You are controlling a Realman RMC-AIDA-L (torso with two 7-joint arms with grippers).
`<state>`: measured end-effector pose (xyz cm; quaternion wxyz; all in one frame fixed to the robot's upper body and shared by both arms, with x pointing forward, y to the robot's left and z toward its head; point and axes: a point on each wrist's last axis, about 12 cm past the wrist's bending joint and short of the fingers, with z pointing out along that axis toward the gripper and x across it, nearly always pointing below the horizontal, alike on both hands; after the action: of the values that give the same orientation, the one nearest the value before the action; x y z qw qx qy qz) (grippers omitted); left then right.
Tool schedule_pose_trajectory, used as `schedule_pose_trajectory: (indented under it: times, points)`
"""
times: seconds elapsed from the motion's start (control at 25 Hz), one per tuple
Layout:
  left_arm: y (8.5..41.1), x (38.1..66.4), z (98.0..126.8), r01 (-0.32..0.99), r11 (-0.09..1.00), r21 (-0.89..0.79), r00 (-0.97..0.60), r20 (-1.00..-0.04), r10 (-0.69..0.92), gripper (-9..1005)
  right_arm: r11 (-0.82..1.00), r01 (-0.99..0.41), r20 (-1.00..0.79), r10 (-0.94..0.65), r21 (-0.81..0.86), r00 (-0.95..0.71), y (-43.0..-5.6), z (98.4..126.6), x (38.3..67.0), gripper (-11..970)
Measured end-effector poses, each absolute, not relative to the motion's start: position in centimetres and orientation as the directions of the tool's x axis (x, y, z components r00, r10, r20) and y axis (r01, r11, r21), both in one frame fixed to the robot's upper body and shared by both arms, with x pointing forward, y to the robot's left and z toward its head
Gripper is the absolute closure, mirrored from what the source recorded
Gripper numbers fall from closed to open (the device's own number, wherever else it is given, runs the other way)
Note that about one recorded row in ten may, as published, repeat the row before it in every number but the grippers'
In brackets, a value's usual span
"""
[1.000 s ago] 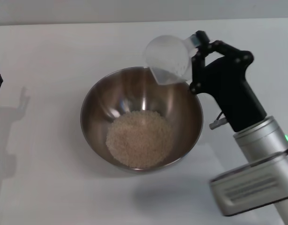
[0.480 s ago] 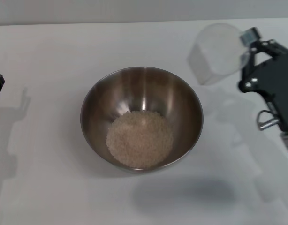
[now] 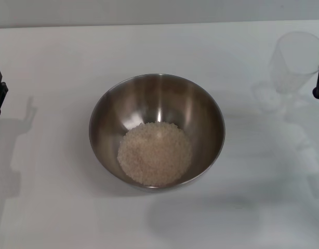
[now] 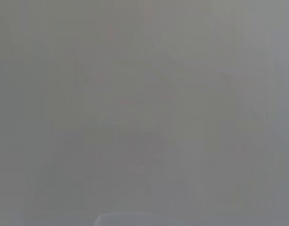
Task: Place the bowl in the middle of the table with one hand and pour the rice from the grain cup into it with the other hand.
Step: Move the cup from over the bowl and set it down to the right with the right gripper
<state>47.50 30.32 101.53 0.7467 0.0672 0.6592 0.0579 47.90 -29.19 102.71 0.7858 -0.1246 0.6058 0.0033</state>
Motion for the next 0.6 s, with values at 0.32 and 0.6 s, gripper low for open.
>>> schedule_pose_trajectory:
  times: [0.32, 0.6]
  points:
    - [30.2, 47.6, 101.6, 0.003, 0.985, 0.173, 0.129, -0.977, 0.171, 178, 0.960, -0.210, -0.977, -0.154, -0.184, 0.149, -28.6, 101.9, 50.1, 945]
    - [30.1, 47.7, 101.7, 0.009, 0.985, 0.171, 0.133, -0.977, 0.168, 178, 0.925, -0.309, -0.974, -0.200, -0.222, 0.103, -26.9, 101.6, 51.6, 922]
